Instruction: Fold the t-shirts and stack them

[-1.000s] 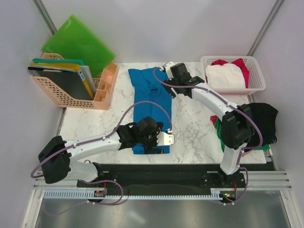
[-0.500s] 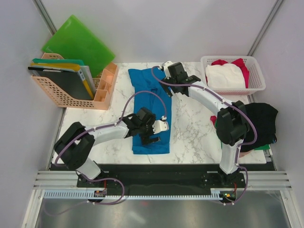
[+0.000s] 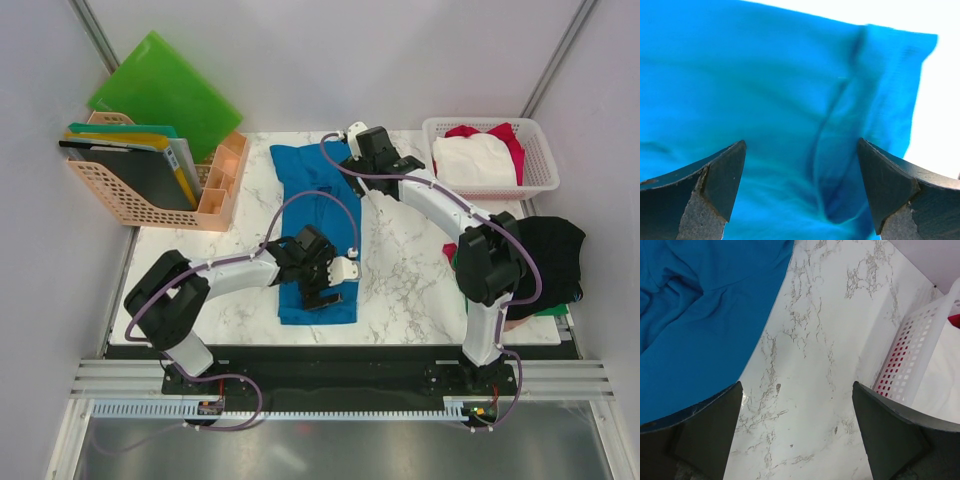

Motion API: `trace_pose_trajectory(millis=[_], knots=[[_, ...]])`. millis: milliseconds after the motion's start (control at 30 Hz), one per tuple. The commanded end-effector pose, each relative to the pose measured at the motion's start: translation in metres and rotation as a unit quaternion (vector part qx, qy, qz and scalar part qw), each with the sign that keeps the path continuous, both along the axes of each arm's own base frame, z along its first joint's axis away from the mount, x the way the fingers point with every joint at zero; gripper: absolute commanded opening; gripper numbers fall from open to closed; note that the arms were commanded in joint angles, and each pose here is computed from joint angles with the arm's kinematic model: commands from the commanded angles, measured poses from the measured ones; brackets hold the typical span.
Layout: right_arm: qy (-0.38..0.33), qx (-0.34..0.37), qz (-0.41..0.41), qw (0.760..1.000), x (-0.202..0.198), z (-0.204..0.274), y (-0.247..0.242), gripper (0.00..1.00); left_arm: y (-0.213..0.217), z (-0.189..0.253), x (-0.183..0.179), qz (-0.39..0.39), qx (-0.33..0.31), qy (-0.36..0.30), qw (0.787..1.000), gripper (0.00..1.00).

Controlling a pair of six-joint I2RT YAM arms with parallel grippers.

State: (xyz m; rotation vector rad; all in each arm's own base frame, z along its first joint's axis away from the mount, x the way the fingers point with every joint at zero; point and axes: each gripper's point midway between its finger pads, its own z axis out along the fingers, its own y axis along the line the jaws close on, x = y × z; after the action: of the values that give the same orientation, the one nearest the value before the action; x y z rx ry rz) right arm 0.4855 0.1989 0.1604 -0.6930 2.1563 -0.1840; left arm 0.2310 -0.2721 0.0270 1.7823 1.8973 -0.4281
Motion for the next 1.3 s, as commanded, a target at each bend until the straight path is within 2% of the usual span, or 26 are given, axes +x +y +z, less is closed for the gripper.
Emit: trace_pose_trajectory(millis=[0,167,300,367,467,600,667,767,800,833,867,933,1000,1100,1267], knots=[[-0.053,0.023,-0.015,0.998,0.015,0.04,-0.001,0.98,-0.003,-0.002,-0.028,-0.051,0.005,0.037,0.998,1.0],[-0.05,0.035,-0.004,0.998,0.008,0.042,0.002,0.98,0.004,-0.011,-0.058,-0.072,0.022,0.074,0.994,1.0],[-0.023,0.05,0.029,0.998,-0.007,0.03,0.009,0.98,0.005,-0.011,-0.074,-0.083,0.029,0.067,0.994,1.0],[-0.002,0.067,0.077,0.995,-0.016,0.023,0.024,0.98,0.006,-0.009,-0.064,-0.067,0.025,0.038,0.997,1.0],[0.028,0.068,0.107,0.992,-0.018,0.013,0.036,0.98,0.004,0.016,-0.038,-0.036,-0.004,-0.049,0.998,1.0],[0.032,0.073,0.108,0.991,-0.012,0.01,0.042,0.98,0.014,0.057,-0.009,0.0,-0.023,-0.156,0.987,1.0],[0.027,0.077,0.107,0.991,-0.009,0.011,0.043,0.98,0.027,0.087,0.011,0.031,-0.036,-0.247,0.968,1.0],[0.018,0.088,0.103,0.991,-0.005,0.014,0.047,0.98,0.053,0.102,0.03,0.068,-0.004,-0.325,0.943,1.0],[0.02,0.099,0.113,0.988,-0.005,0.015,0.053,0.98,0.053,0.118,0.043,0.09,-0.026,-0.363,0.927,1.0],[0.021,0.099,0.114,0.988,-0.003,0.013,0.055,0.98,0.065,0.115,0.047,0.102,-0.018,-0.379,0.92,1.0],[0.026,0.096,0.114,0.989,0.005,0.006,0.059,0.98,0.074,0.122,0.057,0.126,-0.029,-0.39,0.912,1.0],[0.04,0.091,0.117,0.988,0.01,-0.004,0.063,0.98,0.079,0.125,0.06,0.14,-0.042,-0.381,0.913,1.0],[0.05,0.093,0.125,0.987,0.019,-0.015,0.072,0.98,0.086,0.126,0.061,0.147,-0.037,-0.377,0.914,1.0],[0.058,0.114,0.146,0.981,0.032,-0.024,0.093,0.98,0.098,0.125,0.067,0.159,-0.022,-0.397,0.904,1.0],[0.062,0.145,0.151,0.976,0.067,-0.047,0.124,0.98,0.148,0.155,0.092,0.239,-0.02,-0.471,0.849,1.0]])
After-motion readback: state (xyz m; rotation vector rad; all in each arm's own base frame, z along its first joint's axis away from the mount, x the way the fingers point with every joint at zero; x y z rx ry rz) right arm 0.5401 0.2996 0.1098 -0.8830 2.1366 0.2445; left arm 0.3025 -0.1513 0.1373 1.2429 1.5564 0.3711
